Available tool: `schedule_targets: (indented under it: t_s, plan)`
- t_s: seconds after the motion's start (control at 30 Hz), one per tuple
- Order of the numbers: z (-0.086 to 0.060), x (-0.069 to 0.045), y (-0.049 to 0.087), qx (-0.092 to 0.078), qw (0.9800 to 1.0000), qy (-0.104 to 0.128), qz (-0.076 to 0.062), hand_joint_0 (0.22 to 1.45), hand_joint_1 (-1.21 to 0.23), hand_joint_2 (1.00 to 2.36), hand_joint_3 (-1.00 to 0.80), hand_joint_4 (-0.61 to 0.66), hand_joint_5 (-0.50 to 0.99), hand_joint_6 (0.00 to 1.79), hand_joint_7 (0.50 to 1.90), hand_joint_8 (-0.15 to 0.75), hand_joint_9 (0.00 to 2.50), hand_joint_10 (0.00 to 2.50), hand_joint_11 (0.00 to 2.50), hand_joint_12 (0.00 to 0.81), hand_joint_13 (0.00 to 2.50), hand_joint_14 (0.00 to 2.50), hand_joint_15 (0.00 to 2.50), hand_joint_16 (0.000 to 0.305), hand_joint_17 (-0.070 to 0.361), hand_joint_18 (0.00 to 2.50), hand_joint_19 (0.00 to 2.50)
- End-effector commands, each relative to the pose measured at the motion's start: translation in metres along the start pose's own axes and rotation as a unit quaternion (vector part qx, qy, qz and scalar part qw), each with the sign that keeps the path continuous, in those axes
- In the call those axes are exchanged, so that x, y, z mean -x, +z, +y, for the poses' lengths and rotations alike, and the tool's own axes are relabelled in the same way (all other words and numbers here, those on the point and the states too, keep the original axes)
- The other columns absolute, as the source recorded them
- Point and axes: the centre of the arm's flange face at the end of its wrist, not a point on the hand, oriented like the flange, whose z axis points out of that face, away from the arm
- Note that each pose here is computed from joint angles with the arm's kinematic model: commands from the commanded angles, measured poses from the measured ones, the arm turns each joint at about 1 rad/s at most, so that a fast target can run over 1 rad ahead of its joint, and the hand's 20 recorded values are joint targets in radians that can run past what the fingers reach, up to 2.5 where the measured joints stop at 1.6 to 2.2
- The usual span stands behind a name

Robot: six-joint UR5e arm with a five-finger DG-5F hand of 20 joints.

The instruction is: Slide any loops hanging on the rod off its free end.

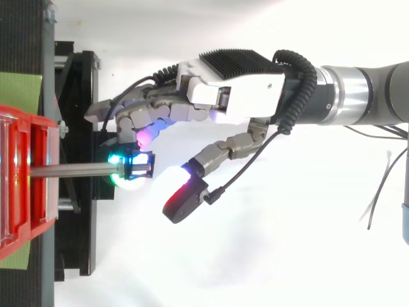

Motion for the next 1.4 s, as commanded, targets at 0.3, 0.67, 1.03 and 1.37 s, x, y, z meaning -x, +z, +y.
schedule_targets:
  t_s: [0.3, 0.67, 1.03, 1.37]
  plan:
    - [0.002, 0.003, 0.003, 0.014, 0.9999, 0.006, -0.008, 0.62, -0.55, 1.01, -0.42, 0.19, -0.06, 0.50, 1.30, 0.285, 0.86, 0.01, 0.16, 0.332, 0.41, 0.00, 0.01, 0.045, 0.101, 0.41, 0.24]
    - [-0.001, 0.000, -0.003, 0.008, 0.9999, 0.007, -0.005, 0.62, -0.61, 1.01, -0.36, 0.18, -0.07, 0.53, 1.35, 0.278, 0.83, 0.01, 0.17, 0.330, 0.39, 0.00, 0.02, 0.045, 0.102, 0.41, 0.25]
    - [-0.003, -0.001, -0.007, 0.014, 0.9999, 0.006, -0.008, 0.61, -0.58, 1.02, -0.20, 0.18, -0.11, 0.77, 1.00, 0.291, 0.84, 0.01, 0.19, 0.338, 0.39, 0.00, 0.02, 0.047, 0.105, 0.44, 0.25]
    - [-0.003, 0.002, -0.006, 0.018, 0.9997, 0.006, -0.012, 0.52, -0.59, 1.00, -0.47, 0.19, -0.10, 0.69, 1.06, 0.289, 0.82, 0.01, 0.18, 0.349, 0.37, 0.00, 0.03, 0.049, 0.110, 0.42, 0.26]
